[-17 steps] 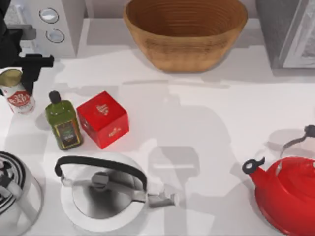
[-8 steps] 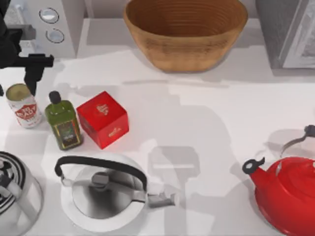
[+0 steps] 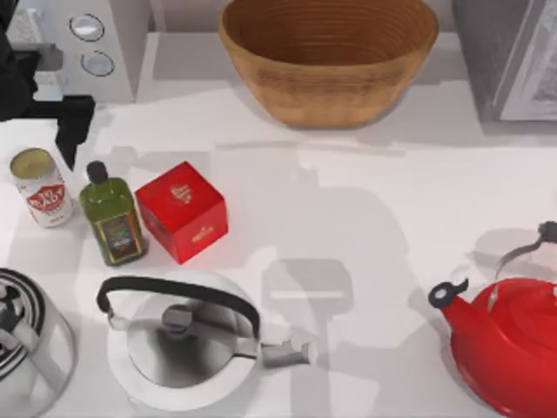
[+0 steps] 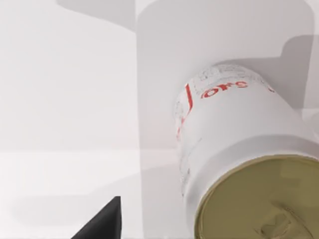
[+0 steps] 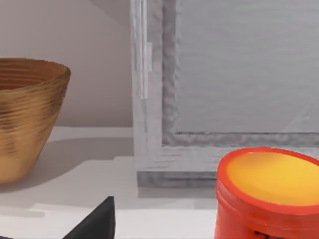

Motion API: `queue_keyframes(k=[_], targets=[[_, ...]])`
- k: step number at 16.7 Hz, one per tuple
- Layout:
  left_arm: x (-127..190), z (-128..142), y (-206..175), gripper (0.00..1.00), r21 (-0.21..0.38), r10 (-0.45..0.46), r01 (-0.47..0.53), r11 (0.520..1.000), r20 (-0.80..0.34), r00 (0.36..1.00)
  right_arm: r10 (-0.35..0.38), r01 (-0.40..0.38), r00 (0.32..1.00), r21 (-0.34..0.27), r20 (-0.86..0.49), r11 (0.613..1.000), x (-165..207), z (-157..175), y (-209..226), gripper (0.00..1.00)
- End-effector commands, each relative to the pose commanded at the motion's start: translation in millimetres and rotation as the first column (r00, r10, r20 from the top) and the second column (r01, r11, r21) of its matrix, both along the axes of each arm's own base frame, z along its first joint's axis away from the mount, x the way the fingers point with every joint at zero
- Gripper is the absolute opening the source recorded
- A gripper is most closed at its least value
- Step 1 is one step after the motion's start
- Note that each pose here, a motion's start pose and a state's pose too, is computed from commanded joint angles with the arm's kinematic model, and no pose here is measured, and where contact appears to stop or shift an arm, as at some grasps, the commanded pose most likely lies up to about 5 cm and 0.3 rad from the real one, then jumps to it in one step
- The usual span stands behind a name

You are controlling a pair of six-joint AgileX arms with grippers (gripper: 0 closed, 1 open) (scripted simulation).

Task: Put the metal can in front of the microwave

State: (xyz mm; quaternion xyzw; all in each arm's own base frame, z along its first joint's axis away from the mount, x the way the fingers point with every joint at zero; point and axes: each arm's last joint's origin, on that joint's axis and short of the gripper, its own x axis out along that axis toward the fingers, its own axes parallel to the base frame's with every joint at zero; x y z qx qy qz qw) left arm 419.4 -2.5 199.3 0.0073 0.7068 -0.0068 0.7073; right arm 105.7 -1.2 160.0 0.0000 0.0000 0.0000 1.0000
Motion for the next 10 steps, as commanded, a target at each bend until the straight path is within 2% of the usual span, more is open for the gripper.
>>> queue_keyframes(k=[4,10], targets=[[0.7,3.2,-0.8,1.0,0.0,-0.002,0.002,1.0,-0.004,1.0,0.0,0.0,1.0,0.0,0.0,1.0,0.0,0.0,0.0,1.0],[0.0,39.9,-0.6,1.0,0.0,-0.002,0.002,1.0,0.0,1.0,0.0,0.0,1.0,0.0,0.0,1.0,0.0,0.0,0.0,1.0]])
